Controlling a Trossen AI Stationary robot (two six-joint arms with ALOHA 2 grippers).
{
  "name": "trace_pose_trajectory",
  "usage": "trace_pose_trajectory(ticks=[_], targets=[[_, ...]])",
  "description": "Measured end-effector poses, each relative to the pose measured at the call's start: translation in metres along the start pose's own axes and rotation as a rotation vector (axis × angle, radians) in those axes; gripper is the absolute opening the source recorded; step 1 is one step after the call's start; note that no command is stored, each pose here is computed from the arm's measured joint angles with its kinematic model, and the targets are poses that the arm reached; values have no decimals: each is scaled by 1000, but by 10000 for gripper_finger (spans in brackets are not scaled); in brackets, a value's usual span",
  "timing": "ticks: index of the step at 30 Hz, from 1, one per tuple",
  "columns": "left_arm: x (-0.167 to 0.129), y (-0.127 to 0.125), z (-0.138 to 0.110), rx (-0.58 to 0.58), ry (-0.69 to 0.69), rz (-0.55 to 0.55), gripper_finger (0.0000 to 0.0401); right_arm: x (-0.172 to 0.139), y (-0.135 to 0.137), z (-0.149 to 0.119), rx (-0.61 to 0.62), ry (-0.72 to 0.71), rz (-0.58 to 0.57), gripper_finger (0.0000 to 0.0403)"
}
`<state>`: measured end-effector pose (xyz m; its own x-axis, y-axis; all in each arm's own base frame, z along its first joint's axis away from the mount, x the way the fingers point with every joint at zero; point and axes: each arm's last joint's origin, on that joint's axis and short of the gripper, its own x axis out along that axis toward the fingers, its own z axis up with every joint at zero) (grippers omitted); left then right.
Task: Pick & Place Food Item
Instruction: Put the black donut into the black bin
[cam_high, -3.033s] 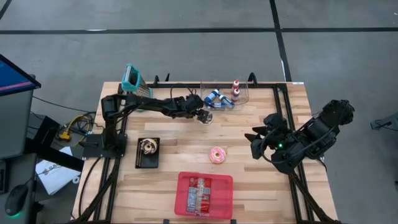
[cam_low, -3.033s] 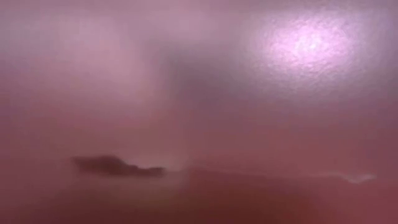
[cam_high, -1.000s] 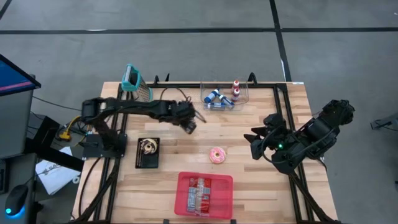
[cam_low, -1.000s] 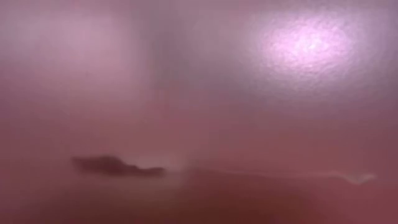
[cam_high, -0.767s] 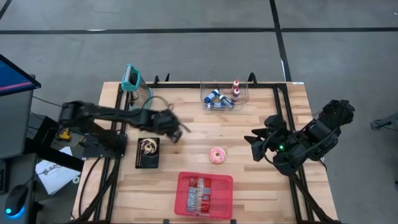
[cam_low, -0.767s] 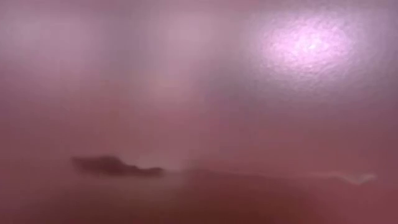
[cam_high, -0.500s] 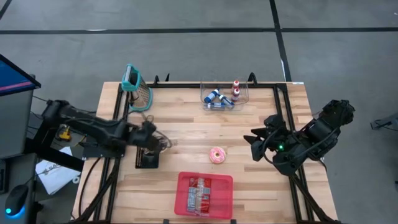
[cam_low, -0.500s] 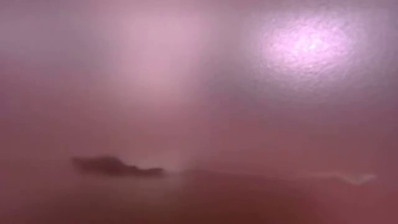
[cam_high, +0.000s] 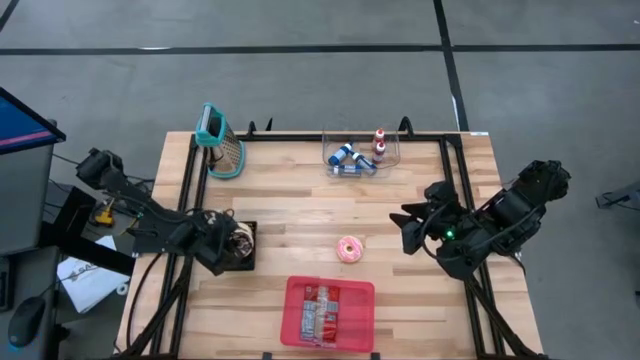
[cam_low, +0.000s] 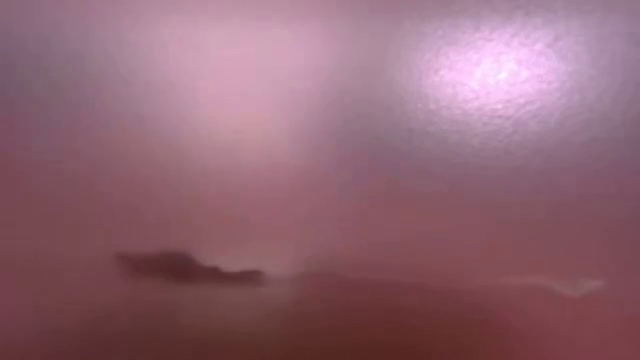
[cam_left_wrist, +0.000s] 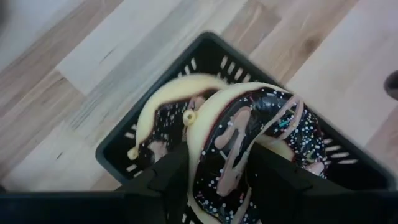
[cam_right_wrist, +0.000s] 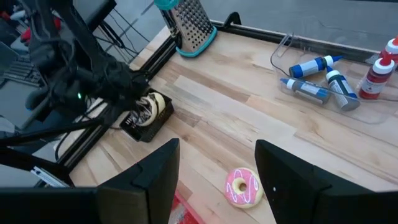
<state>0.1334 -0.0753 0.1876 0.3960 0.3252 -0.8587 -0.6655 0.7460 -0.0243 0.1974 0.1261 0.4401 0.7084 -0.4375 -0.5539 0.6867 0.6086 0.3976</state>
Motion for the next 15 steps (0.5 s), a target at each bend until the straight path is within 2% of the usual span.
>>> trace_pose_trajectory(ticks=[6, 15], targets=[[9, -8, -6, 41, 21, 41, 156, 10, 7, -5, -3, 0, -29, 202], [8, -5, -7, 59, 49, 66, 240, 32, 22, -20, -15, 49, -67, 202]])
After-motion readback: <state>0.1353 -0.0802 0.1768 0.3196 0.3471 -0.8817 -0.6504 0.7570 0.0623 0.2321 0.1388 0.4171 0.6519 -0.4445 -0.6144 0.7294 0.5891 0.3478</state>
